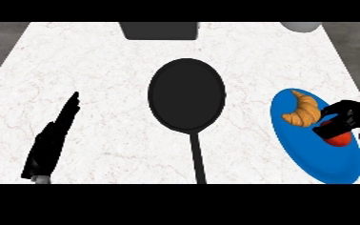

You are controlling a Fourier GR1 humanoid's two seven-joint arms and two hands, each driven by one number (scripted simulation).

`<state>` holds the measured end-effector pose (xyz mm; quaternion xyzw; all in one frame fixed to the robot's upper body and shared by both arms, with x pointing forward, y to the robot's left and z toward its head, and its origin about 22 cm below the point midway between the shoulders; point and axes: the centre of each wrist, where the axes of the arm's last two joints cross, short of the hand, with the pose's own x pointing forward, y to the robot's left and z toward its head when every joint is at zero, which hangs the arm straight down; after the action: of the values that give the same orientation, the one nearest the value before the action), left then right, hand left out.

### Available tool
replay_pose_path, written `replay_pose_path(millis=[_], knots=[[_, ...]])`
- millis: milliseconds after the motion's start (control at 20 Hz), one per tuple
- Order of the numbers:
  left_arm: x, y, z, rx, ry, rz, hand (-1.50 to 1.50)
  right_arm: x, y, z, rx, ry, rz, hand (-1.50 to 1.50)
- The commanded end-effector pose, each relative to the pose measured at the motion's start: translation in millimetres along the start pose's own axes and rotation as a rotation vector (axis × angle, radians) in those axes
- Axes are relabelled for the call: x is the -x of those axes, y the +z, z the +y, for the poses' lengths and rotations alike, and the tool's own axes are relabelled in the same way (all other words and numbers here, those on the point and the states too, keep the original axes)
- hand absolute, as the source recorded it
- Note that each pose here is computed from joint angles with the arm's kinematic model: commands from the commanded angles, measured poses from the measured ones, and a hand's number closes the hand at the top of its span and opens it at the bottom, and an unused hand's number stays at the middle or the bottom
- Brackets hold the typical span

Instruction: Pick the tomato from the plate and place it in the pan

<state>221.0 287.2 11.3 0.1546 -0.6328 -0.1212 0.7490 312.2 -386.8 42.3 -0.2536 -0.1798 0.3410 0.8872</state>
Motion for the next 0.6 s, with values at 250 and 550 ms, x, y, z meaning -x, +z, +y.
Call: replay_pose_path(millis=[250, 550], knots=[[-3.6, -6.0, -6.4, 0.014, -0.003, -0.021, 0.0, -44.6, 14.4, 14.3, 0.038, 0.288, -0.287, 1.5], [2.0, -6.2, -14.2, 0.023, -0.01, -0.005, 0.0, -58.8, 4.1, 28.7, 0.163, 0.497, -0.488, 1.5]])
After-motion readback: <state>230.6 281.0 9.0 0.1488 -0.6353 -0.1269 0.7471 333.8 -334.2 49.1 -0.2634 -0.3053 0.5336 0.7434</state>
